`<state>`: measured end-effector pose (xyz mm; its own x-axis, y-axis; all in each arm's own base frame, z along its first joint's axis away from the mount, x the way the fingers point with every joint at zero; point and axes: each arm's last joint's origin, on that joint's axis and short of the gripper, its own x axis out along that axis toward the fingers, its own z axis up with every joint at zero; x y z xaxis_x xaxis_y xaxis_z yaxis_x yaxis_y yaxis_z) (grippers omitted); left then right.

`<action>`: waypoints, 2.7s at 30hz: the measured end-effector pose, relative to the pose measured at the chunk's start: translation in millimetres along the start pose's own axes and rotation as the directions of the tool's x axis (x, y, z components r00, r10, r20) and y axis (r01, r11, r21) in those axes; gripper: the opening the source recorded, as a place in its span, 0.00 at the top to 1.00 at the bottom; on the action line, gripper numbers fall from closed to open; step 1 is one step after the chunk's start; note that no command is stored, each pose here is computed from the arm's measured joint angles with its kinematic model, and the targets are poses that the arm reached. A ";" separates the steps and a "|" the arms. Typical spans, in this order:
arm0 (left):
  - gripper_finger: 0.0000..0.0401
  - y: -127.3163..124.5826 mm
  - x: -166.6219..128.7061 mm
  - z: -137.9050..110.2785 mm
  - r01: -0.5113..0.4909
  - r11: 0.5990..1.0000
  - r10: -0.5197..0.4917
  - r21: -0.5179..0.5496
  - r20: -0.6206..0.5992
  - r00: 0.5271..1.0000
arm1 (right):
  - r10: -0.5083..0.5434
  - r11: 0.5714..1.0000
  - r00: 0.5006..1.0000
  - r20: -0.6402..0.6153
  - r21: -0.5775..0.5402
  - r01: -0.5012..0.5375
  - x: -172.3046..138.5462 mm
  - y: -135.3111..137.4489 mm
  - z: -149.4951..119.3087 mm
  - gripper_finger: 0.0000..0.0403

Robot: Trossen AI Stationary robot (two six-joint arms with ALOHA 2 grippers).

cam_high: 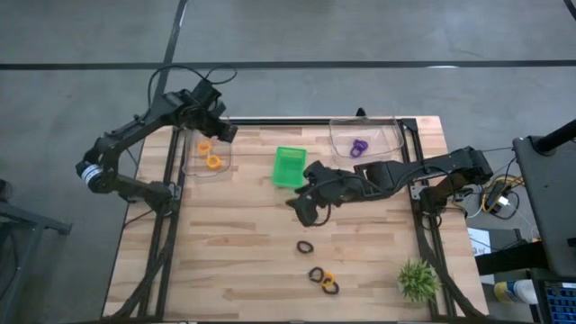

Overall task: Sort spring keychains
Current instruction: Put the yellow spring keychain into the left transparent bin

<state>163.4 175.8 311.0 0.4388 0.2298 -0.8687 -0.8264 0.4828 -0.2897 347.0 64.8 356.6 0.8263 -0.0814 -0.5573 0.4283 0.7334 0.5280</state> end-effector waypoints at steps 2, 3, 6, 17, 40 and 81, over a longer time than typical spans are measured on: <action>0.62 -7.8 -9.1 1.3 0.093 0.996 -0.093 -0.010 0.010 0.996 | 0.051 0.999 0.996 -0.076 0.014 -0.050 2.1 -0.4 -4.8 0.41; 0.62 -11.4 -13.3 1.6 0.141 0.990 -0.141 -0.011 0.011 0.990 | 0.075 0.997 0.990 -0.118 0.020 -0.073 3.2 -0.8 -7.9 0.41; 0.62 -23.5 -26.8 2.0 0.284 0.959 -0.284 0.001 0.020 0.959 | 0.127 0.992 0.965 -0.230 0.051 -0.118 9.7 -2.4 -18.4 0.41; 0.62 -61.8 -69.5 -15.9 0.518 0.849 -0.527 0.102 0.096 0.844 | 0.043 0.957 0.905 -0.424 0.277 0.084 33.6 -33.0 -70.6 0.42; 0.62 -103.9 -109.7 -45.0 0.735 0.652 -0.757 0.188 0.104 0.645 | -0.003 0.888 0.558 -0.830 0.254 0.382 73.0 -30.5 -195.8 0.42; 0.62 -106.5 -103.3 -42.1 0.712 0.676 -0.735 0.191 0.120 0.667 | -0.138 0.893 0.684 -0.717 0.209 0.399 62.5 -3.5 -157.1 0.96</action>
<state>191.2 65.1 414.7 0.9426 -0.1008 -0.3183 -0.1794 0.6512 -0.7374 339.7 163.2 219.3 0.2439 0.3269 -0.9131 0.7883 0.4816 0.3830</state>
